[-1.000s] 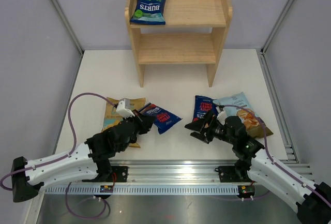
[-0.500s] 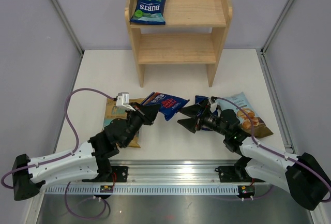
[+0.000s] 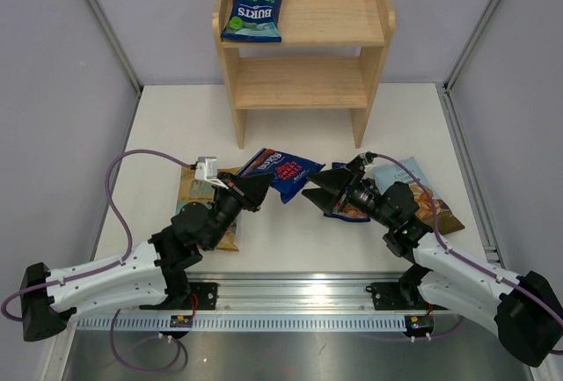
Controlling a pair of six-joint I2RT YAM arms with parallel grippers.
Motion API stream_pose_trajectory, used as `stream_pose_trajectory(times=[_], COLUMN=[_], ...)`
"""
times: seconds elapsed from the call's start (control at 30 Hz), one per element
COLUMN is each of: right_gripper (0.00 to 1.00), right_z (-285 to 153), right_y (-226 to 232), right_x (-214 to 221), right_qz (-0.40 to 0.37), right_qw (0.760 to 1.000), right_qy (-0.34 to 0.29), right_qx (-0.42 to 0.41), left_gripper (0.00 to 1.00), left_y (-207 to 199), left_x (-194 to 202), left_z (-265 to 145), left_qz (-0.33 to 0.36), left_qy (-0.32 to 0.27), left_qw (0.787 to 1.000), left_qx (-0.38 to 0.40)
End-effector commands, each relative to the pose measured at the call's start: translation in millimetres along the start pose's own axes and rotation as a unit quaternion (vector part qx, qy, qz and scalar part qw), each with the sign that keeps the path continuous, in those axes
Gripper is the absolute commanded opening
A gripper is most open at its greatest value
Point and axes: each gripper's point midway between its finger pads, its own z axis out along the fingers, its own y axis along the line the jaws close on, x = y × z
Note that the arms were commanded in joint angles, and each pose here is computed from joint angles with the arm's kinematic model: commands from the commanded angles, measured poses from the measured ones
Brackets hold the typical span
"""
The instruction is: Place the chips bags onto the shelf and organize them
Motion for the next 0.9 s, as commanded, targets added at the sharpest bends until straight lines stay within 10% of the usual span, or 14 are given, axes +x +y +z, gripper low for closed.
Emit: stream_pose_trajectory(times=[0.0,0.4,0.8,0.87], right_gripper=[0.84,0.76,0.24,0.2], right_z=[-0.8,13.8,9.3,9.3], right_y=[26.5,2.5,16.1,17.7], right_x=[0.1,-9.1,-15.0,-16.9], right_qz=[-0.015,0.022,-0.014,-0.028], right_qw=[0.999,0.999,0.999,0.998], right_qy=[-0.009,-0.021,-0.044,-0.05], right_qx=[-0.028,0.025,-0.006,-0.006], left_gripper=[0.0,0.0,0.0,0.12], left_y=[-14.1,-47.9,-29.5,-25.8], left_x=[-17.0,-0.5,13.4,13.9], left_z=[0.6,0.0,-5.6,-7.9], left_qz=[0.008,0.048,0.086,0.087], left_qy=[-0.031,-0.004,0.015,0.018], left_qw=[0.999,0.99,0.99,0.99], left_qx=[0.027,0.13,0.113,0.107])
